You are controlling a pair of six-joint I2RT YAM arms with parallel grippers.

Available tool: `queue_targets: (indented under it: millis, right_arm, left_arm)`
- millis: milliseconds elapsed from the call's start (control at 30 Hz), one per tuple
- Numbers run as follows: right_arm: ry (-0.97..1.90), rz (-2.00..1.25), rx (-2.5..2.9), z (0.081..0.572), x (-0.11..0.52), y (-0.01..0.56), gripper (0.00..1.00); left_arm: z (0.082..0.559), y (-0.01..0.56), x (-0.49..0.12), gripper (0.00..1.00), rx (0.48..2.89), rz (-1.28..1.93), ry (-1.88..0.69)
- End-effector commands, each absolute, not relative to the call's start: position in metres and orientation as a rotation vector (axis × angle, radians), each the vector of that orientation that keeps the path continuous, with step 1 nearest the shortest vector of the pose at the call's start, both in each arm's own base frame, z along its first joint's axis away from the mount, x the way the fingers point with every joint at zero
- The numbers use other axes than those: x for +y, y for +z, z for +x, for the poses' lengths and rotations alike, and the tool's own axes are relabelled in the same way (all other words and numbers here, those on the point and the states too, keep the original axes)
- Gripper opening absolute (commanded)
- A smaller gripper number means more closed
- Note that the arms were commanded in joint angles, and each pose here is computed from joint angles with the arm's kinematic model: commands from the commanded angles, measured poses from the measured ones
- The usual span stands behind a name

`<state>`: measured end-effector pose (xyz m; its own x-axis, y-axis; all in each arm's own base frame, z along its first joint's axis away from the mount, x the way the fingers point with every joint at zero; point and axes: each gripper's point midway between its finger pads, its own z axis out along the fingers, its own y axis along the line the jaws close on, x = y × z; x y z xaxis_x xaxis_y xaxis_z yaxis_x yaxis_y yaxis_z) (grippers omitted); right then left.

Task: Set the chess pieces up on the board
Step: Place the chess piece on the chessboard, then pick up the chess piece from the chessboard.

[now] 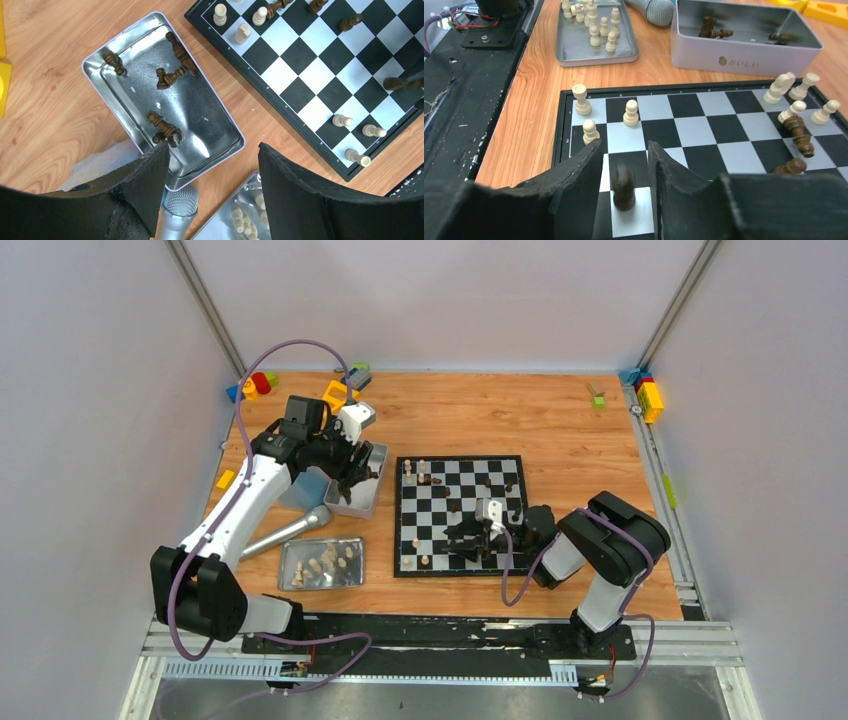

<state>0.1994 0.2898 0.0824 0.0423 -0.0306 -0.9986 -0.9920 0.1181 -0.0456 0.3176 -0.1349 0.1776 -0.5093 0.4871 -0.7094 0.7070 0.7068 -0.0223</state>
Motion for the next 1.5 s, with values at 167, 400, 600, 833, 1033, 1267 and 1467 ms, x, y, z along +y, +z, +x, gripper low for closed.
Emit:
queue_targets:
  millis: [167, 400, 600, 833, 1033, 1267, 1467]
  right_arm:
    - [1.032, -1.139, 1.08, 0.205, 0.287, 0.128, 0.46]
    - [1.095, -1.25, 1.298, 0.226, 0.293, 0.147, 0.63]
    - [1.016, -1.384, 1.572, 0.227, 0.277, 0.145, 0.67]
    - [0.9, -1.512, 1.743, 0.225, 0.266, 0.148, 0.67]
    - [0.817, -1.634, 1.876, 0.215, 0.271, 0.122, 0.65]
    - [0.698, -1.723, 1.961, 0.212, 0.278, 0.091, 0.64]
    - [0.625, -1.764, 2.019, 0.211, 0.28, 0.07, 0.57]
  left_arm:
    - [0.322, 0.184, -0.136, 0.73, 2.154, 0.921, -0.407]
    - [0.315, 0.194, -0.138, 0.73, 2.131, 0.918, -0.43]
    - [0.308, 0.206, -0.134, 0.74, 2.117, 0.911, -0.403]
    - [0.308, 0.213, -0.13, 0.74, 2.104, 0.91, -0.375]
    - [0.305, 0.215, -0.13, 0.75, 2.091, 0.911, -0.374]
    - [0.302, 0.219, -0.129, 0.75, 2.081, 0.915, -0.372]
    - [0.302, 0.224, -0.132, 0.75, 2.066, 0.908, -0.385]
